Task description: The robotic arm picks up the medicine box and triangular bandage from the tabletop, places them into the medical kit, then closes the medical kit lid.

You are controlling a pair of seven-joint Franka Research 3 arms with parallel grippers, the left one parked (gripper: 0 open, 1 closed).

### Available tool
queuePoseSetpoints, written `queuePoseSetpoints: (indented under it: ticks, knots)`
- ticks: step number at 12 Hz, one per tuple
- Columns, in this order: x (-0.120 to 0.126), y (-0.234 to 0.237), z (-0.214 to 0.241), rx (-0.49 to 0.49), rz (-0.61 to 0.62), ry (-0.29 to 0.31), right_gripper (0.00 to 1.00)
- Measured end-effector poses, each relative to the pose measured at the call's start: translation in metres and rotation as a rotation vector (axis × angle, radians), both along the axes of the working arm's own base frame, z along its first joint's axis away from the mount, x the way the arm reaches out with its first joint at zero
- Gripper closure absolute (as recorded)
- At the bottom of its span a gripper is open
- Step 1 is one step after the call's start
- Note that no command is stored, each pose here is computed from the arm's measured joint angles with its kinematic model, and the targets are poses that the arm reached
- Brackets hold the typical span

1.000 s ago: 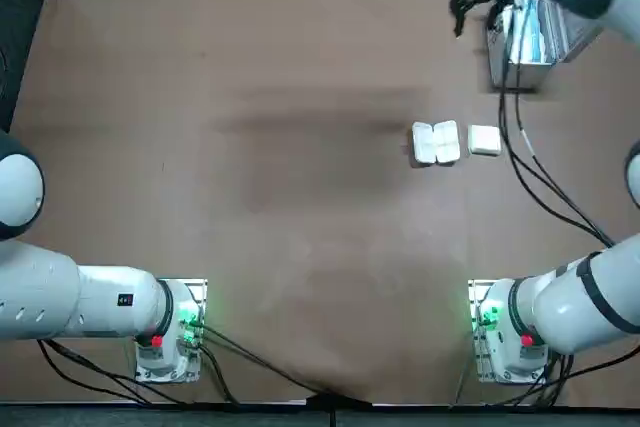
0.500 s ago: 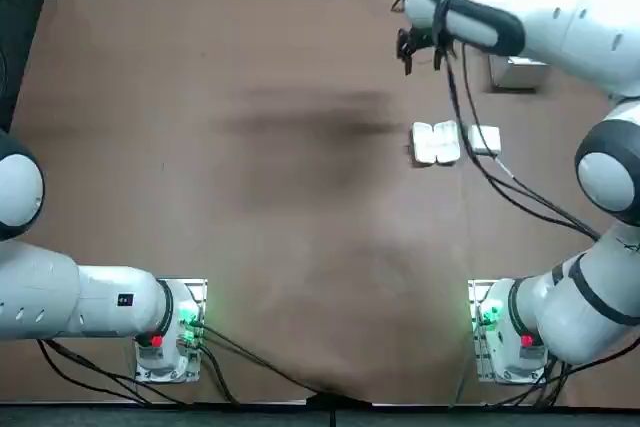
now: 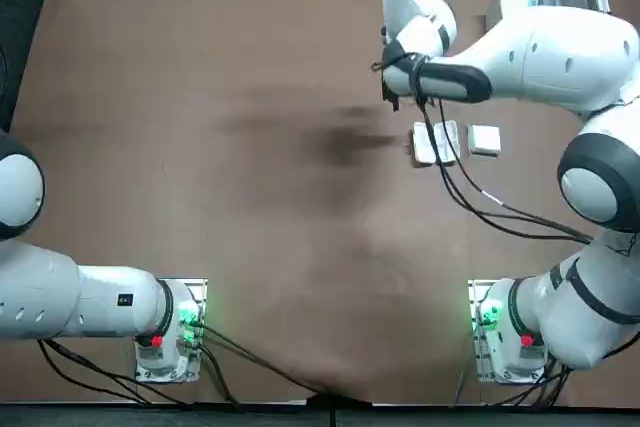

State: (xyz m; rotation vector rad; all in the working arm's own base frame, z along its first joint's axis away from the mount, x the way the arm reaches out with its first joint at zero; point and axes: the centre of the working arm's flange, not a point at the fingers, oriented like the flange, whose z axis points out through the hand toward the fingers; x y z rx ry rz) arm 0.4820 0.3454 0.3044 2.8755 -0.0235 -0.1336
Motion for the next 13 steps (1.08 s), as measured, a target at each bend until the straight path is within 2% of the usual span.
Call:
queuePoseSetpoints:
  ticks: [1,3,7,8,9,10,11,12,13]
  knots:
    - [-0.006,0.0,-0.012,-0.009,-0.019,-0.007,0.1]
    - [-0.013,-0.002,-0.032,-0.033,-0.051,-0.006,0.19]
    - [-0.024,-0.008,-0.064,-0.094,-0.1,-0.02,0.23]
    - [-0.026,-0.01,-0.071,-0.098,-0.111,-0.025,0.3]
    - [-0.028,-0.011,-0.076,-0.103,-0.117,-0.024,0.3]
    - [-0.031,-0.013,-0.081,-0.109,-0.119,-0.019,0.34]
    - [-0.033,-0.015,-0.085,-0.117,-0.119,-0.015,0.46]
    - [-0.035,-0.017,-0.087,-0.126,-0.115,-0.014,0.47]
    - [-0.037,-0.02,-0.091,-0.136,-0.112,-0.01,0.6]
